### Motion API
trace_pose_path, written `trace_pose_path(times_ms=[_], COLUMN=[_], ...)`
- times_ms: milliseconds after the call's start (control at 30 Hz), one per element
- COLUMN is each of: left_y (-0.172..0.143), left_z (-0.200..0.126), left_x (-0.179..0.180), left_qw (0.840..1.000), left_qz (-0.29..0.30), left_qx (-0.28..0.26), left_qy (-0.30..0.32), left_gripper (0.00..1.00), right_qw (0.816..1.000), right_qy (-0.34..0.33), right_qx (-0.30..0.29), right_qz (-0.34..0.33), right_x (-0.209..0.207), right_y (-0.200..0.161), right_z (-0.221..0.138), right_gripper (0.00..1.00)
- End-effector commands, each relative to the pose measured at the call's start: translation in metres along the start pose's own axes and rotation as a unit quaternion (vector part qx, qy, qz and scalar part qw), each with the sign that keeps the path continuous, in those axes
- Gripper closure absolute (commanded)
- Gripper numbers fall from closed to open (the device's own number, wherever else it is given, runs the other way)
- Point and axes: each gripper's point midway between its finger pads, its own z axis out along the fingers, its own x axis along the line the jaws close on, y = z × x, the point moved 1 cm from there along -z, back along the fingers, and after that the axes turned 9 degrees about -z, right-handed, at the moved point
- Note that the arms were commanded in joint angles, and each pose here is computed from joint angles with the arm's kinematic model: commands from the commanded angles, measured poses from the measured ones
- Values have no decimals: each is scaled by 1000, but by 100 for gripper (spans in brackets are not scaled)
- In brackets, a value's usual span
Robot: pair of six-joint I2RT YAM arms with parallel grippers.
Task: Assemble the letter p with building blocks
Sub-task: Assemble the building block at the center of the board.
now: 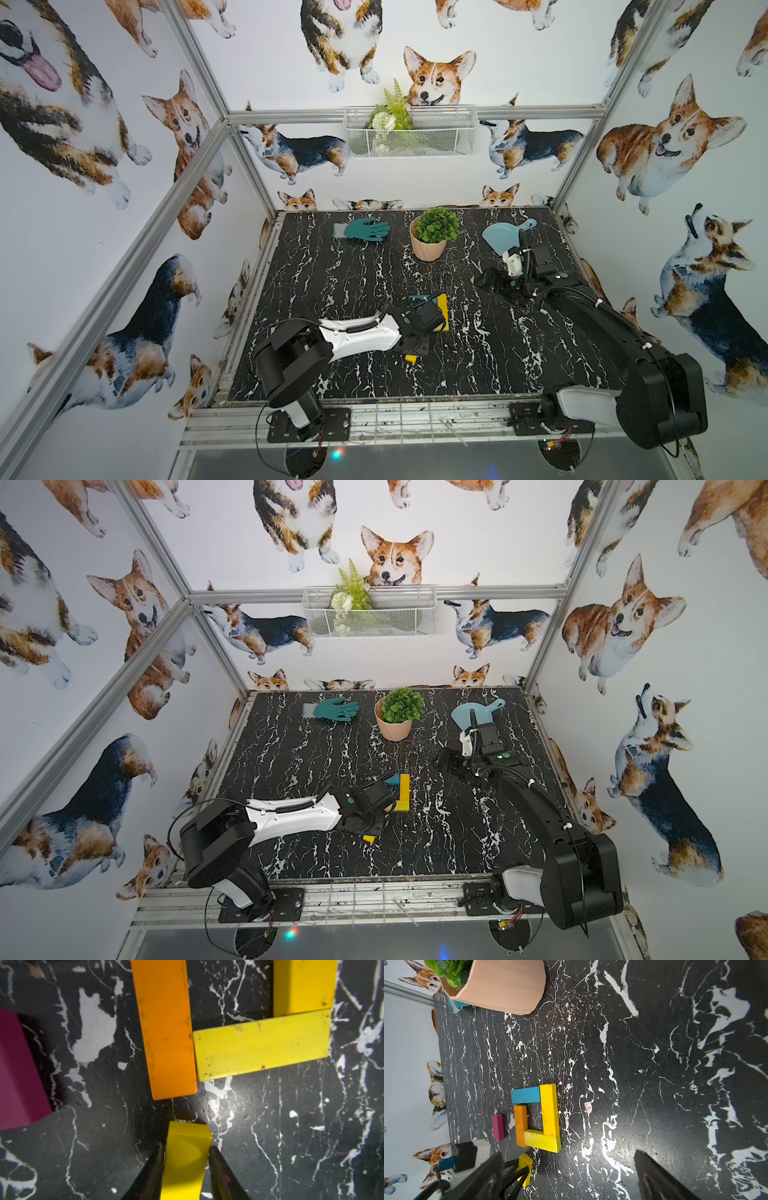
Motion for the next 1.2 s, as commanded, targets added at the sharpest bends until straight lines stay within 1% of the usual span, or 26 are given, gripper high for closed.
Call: trace_pose_path(times_ms=[0, 100, 233, 433, 533, 633, 1167], left_y=[0, -3, -2, -2, -1, 0, 15], left_z=[3, 5, 7, 8, 7, 8, 4], left_x=[3, 3, 6, 5, 6, 7, 7], left_qw=[1000, 1000, 1000, 1000, 1000, 1000, 1000], left_qz=[-14, -6, -3, -5, -7, -9, -10], left_qx=[3, 12, 11, 11, 8, 8, -6], left_qy=[8, 15, 25, 23, 25, 25, 27], left_gripper=[60, 57, 56, 63, 69, 71, 72], right_qw=[1000, 1000, 1000, 1000, 1000, 1000, 1000], right_qy=[1, 2, 1, 1, 2, 1, 3], right_qx=[2, 2, 0, 2, 2, 2, 2], right_qz=[-3, -3, -3, -2, -2, -1, -1], right_x=[0, 1, 0, 0, 0, 0, 0], right_y=[-1, -1, -1, -2, -1, -1, 0], right_z=[-2, -3, -3, -3, -3, -3, -3], right_gripper=[0, 0, 0, 1, 1, 1, 0])
